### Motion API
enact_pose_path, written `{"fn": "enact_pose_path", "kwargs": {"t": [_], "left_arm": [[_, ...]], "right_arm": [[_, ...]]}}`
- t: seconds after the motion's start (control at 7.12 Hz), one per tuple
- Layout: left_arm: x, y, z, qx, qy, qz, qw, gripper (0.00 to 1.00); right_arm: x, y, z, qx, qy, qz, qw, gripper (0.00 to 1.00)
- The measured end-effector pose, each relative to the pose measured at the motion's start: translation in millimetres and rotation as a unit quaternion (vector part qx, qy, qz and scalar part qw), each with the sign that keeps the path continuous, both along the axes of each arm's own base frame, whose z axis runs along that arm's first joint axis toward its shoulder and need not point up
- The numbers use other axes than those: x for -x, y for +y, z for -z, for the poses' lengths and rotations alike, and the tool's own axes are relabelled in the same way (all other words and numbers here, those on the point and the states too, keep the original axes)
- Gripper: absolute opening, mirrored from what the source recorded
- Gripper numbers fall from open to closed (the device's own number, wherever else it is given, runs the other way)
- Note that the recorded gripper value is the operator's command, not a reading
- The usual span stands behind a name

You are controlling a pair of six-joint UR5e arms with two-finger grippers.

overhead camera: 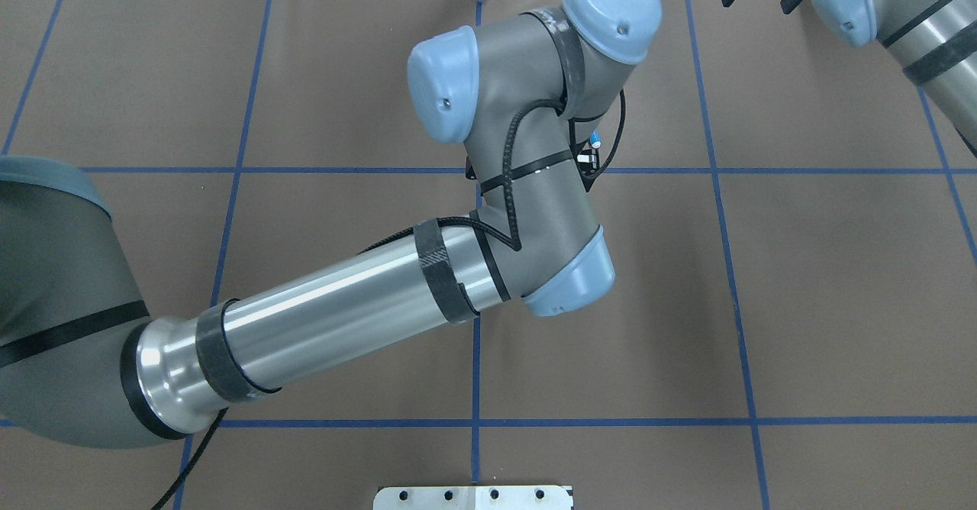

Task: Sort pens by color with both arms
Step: 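Lower the left gripper into the cup toward the green marker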

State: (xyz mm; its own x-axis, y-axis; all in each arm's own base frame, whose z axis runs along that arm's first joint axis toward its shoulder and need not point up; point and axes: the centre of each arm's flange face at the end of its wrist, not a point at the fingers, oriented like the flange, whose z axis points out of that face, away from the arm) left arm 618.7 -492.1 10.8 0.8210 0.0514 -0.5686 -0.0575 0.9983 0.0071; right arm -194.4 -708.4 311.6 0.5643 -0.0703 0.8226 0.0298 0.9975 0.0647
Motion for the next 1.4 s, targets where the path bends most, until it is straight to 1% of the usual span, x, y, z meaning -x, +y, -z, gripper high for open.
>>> {"fn": "enact_pose_path", "kwargs": {"t": [0.28,0.56,0.98,1.26,1.4], "left_arm": [[-30,13,-8,-0.002,-0.030,0.000,0.9995,0.98],[-49,14,-7,0.000,-0.059,-0.001,0.9983,0.97],[-56,9,-14,0.004,-0.080,-0.011,0.9967,0.96],[-56,5,-20,0.010,-0.087,-0.022,0.9959,0.89],[-55,4,-20,0.016,-0.083,-0.032,0.9959,0.75]], "right_arm": [[-1,0,1,-0.001,0.000,-0.001,1.0000,1.00],[-1,0,1,-0.002,0.000,-0.001,1.0000,1.00],[-1,0,0,-0.001,0.000,-0.001,1.0000,1.00],[-1,1,-3,0.001,0.001,-0.001,1.0000,1.00],[-1,1,-5,0.001,0.002,-0.001,1.0000,1.00]]}}
